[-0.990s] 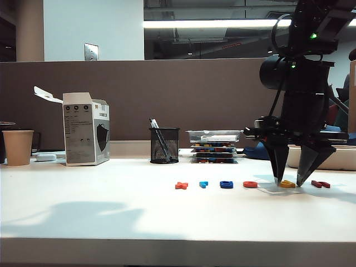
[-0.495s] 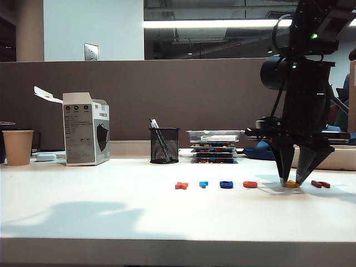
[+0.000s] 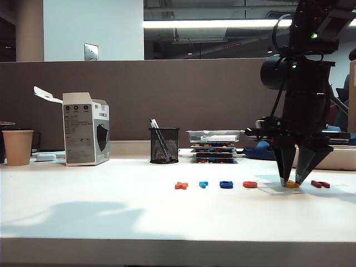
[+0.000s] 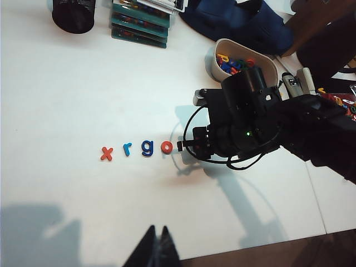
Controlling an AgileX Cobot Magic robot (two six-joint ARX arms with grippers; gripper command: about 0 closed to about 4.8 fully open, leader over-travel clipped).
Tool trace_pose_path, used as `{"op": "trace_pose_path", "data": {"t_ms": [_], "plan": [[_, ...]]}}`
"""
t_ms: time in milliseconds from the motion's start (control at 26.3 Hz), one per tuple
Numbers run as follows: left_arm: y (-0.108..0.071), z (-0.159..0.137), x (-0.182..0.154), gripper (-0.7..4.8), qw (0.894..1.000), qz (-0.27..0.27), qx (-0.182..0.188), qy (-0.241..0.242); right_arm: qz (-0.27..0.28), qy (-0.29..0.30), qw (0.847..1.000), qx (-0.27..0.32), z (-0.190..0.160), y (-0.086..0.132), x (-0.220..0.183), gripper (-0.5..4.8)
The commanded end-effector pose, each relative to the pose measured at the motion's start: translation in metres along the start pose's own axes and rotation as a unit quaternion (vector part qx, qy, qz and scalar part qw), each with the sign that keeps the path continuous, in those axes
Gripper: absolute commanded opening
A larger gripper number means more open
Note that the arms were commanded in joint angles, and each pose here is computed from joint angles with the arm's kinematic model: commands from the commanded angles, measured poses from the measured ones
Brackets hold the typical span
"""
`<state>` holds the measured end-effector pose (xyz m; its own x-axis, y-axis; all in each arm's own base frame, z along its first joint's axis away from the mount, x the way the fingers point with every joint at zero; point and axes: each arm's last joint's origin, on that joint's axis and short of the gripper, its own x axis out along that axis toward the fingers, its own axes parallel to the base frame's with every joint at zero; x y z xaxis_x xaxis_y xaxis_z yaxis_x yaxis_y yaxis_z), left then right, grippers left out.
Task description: Select the appropriate letters from the row of letter magnets placed on the table to arrange into the word "dog".
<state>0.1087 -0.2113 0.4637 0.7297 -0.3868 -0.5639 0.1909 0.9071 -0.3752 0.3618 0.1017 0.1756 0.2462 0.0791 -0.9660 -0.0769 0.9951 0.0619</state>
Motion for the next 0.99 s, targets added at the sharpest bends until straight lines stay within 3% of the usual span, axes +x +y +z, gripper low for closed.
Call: {"op": "trace_pose_path", "data": {"t_ms": [38,305,457,990], "plan": [[0.0004,0.0013,-0.0013,-0.05,1.0,-0.001,-0.005,-0.005,0.002,0.026,1.0,0.002,-0.0054,0.0001,0.0068,1.03],[0.0004,0.0013,-0.0013,-0.05,1.0,-0.001,-0.005,-0.005,0.002,0.026,1.0,0.002,-0.0054,0.0001,0.0068,1.01],[0.0004,0.0013,-0.0013,-0.05,1.0,-0.001,-0.005,-0.005,0.002,0.025,1.0,0.002,-0.0053,0.0001,0.0068,0.55],[0.0004,0.0013,-0.0013,-0.05,1.0,-0.001,-0.005,-0.005,-0.003,0.053,0.999,0.002,-0.0104,-0.0009,0.0055,0.54]]}}
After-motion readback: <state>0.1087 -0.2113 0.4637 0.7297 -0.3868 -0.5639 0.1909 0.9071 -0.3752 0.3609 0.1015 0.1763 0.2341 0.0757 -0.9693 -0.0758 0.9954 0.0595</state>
